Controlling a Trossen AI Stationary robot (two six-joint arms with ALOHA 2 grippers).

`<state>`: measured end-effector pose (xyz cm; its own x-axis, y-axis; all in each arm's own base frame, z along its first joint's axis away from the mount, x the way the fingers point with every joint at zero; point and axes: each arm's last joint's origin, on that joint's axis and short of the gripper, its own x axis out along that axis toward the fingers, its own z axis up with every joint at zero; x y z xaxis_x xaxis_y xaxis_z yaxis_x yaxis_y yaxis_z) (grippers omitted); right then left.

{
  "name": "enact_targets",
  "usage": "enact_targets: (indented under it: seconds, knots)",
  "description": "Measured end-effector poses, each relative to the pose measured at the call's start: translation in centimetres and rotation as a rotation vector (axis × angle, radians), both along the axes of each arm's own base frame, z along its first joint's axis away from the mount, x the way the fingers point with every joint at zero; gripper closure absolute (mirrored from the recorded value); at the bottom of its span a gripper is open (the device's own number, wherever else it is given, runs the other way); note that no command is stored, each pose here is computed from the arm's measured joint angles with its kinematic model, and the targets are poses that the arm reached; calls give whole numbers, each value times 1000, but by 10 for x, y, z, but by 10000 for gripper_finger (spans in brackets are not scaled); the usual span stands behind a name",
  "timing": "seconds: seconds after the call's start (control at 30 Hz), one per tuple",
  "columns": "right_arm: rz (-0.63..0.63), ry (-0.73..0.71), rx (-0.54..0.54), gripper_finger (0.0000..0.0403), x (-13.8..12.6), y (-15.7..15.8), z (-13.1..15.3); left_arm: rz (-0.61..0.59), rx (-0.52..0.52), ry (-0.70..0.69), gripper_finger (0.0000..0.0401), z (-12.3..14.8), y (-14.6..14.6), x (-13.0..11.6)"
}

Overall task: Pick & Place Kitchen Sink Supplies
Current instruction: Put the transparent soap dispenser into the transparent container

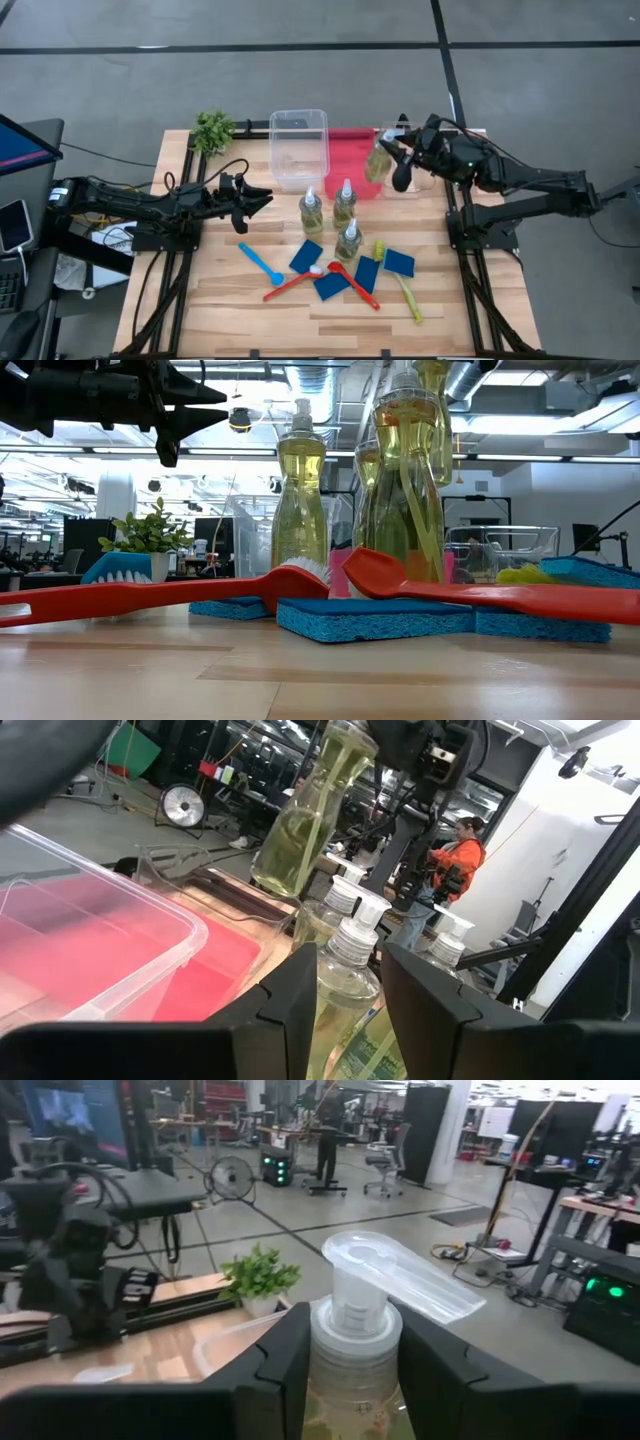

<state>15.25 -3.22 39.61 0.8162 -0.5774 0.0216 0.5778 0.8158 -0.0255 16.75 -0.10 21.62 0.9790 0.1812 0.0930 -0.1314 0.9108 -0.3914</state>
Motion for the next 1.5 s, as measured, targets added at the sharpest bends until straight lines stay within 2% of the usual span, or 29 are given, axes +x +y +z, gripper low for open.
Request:
enact_targets:
  seconds: [0.37, 0.63, 1.17, 1.5]
  knots:
    - [-77, -15, -111, 286, 28, -17, 2, 0, 0, -5, 286, 1, 0, 0]
    - [-130, -105, -161, 279, 43, -31, 7, 0, 4, -4, 286, 0, 0, 0]
    - [-30, -217, -207, 282, 79, -58, 2, 10, 3, -2, 286, 0, 0, 0]
    - [80, -207, -206, 283, 126, -78, 13, 12, 3, 1, 286, 0, 0, 0]
